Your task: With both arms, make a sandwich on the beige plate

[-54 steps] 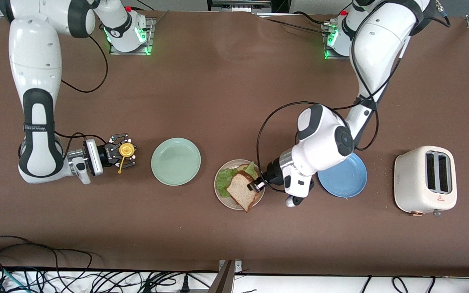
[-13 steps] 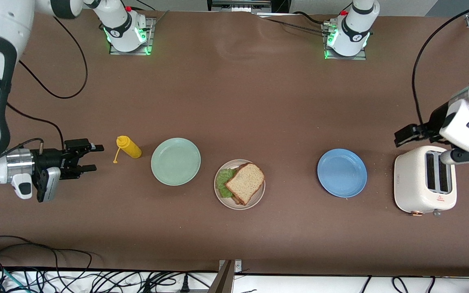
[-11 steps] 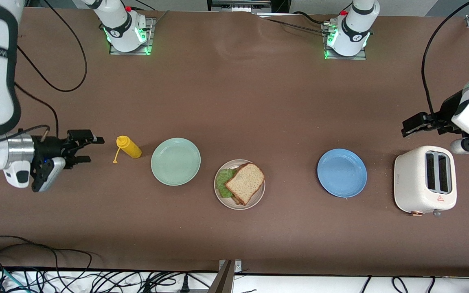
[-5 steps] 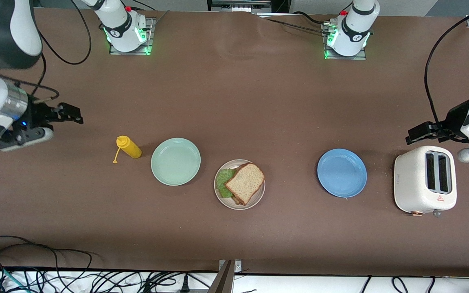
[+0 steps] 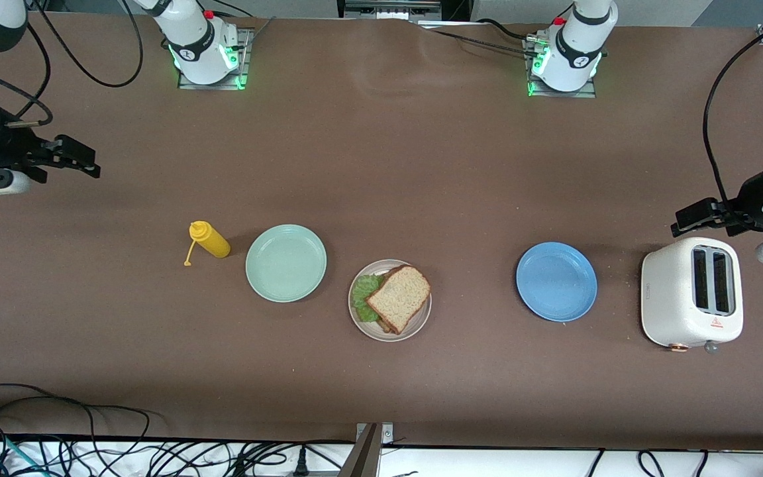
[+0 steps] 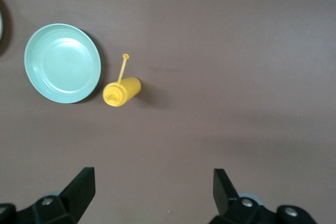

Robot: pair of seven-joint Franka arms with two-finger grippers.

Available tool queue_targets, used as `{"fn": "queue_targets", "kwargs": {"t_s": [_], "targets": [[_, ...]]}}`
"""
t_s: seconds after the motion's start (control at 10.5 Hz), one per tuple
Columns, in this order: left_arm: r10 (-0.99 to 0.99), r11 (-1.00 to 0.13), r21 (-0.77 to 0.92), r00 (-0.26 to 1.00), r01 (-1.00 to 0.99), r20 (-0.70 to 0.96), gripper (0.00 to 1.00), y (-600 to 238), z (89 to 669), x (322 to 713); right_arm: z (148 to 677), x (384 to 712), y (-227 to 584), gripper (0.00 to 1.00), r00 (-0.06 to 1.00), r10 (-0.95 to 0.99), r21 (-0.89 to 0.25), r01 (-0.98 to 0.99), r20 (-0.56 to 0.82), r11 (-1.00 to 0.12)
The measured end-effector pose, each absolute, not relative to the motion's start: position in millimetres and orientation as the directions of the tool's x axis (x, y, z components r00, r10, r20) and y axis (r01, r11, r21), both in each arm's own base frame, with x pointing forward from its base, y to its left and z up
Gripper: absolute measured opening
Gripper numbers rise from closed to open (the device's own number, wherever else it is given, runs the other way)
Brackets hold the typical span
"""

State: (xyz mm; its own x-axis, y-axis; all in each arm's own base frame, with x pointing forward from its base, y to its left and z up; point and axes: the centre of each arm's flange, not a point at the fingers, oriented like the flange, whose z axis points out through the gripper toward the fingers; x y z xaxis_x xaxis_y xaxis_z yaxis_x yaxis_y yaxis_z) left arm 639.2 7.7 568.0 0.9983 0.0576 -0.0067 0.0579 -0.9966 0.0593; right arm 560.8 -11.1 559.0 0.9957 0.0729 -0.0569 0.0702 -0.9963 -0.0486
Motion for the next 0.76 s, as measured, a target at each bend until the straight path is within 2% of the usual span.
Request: {"fn": "queue_targets", "kwargs": {"t_s": [0.57, 0.76], "targets": [[0.044, -0.999, 0.032, 0.999, 0.044, -0.002, 0.96, 10, 568, 639, 573, 555, -13, 1.0, 0.993, 0.058, -0.047, 0.054, -0.098, -0.997], [0.024, -1.0, -0.014, 1.0, 0.024, 0.002, 0.97, 11, 568, 640, 571, 557, -14, 1.0, 0.993, 0.068, 0.013, 0.07, -0.1, -0.997]]}}
